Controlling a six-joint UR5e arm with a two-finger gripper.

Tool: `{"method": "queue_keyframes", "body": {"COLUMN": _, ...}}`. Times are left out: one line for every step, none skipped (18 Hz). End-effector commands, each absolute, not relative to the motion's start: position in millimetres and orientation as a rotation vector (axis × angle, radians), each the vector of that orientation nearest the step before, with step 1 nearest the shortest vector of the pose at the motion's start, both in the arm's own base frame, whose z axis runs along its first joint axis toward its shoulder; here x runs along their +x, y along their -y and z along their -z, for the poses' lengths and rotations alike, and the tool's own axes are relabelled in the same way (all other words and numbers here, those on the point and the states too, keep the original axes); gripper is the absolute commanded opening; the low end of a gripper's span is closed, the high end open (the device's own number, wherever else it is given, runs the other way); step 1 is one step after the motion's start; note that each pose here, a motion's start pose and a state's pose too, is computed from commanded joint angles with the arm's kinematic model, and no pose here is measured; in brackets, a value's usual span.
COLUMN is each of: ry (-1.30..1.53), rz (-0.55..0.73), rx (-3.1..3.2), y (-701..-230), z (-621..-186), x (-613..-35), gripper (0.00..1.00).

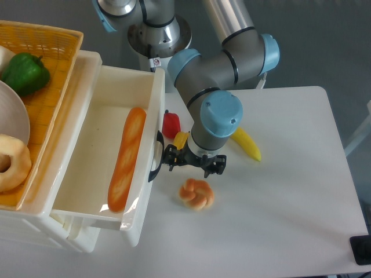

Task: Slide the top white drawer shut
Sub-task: 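Push the drawer front with the gripper into the white cabinet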

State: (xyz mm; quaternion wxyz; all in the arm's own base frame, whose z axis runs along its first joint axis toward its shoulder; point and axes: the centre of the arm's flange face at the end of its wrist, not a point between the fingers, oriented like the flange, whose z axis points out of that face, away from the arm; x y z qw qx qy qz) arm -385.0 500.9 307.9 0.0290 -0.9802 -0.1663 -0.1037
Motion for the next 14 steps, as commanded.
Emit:
{"method": "queue_keyframes", "body": {"ry": 0.513, "rz": 0.322, "rx": -3.023, "y": -502, "z": -308, "x": -384, "gripper": 1.00}}
{"method": "queue_keyframes", "body": {"ry": 0.515, "rz": 0.320, "rx": -3.022, "y": -502, "z": -309, "x": -384, "gripper": 1.00}}
{"method": "queue_keyframes", "body": {"ry": 0.518, "rz": 0.322, "rx": -3.022, "y": -502, "z": -309, "x": -384, "gripper": 1.00}}
{"method": "queue_keyframes", "body": {"ry": 0.515, "rz": 0.322, "rx": -3.023, "y": -502, "z": -309, "x": -383, "gripper": 1.00}}
{"method": "queue_keyframes", "body": {"ry": 0.513, "rz": 0.322, "rx": -3.021, "y": -503, "z": -310, "x": -382, "gripper": 1.00}}
{"method": "queue_keyframes", "body": {"ry": 0.506, "rz": 0.322, "rx": -3.023, "y": -505, "z": -310, "x": -379, "gripper": 1.00}}
{"method": "queue_keyframes", "body": {"ry": 0.506, "rz": 0.321, "rx": -3.025, "y": -507, "z": -310, "x": -377, "gripper": 1.00}}
{"method": "queue_keyframes", "body": {"ry": 0.518, "rz": 0.322, "rx": -3.024, "y": -507, "z": -310, "x": -376, "gripper": 1.00}}
{"method": "queue_keyframes", "body": {"ry": 0.520, "rz": 0.321, "rx": -3.023, "y": -508, "z": -311, "x": -376, "gripper": 1.00}}
{"method": "queue_keyframes", "body": {"ry": 0.512, "rz": 0.318, "rx": -3.024, "y": -511, "z": -312, "x": -373, "gripper": 1.00}}
{"method": "queue_keyframes", "body": {"ry": 0.510, "rz": 0.318, "rx": -3.024, "y": -512, "z": -312, "x": -371, "gripper": 1.00}}
{"method": "queue_keyframes", "body": {"ry": 0.515, "rz": 0.318, "rx": -3.024, "y": -513, "z": -312, "x": -371, "gripper": 1.00}}
{"method": "queue_keyframes", "body": {"ry": 0.510, "rz": 0.320, "rx": -3.025, "y": -515, "z": -312, "x": -367, "gripper": 1.00}}
{"method": "queue_keyframes", "body": {"ry": 0.503, "rz": 0.317, "rx": -3.026, "y": -516, "z": -313, "x": -365, "gripper": 1.00}}
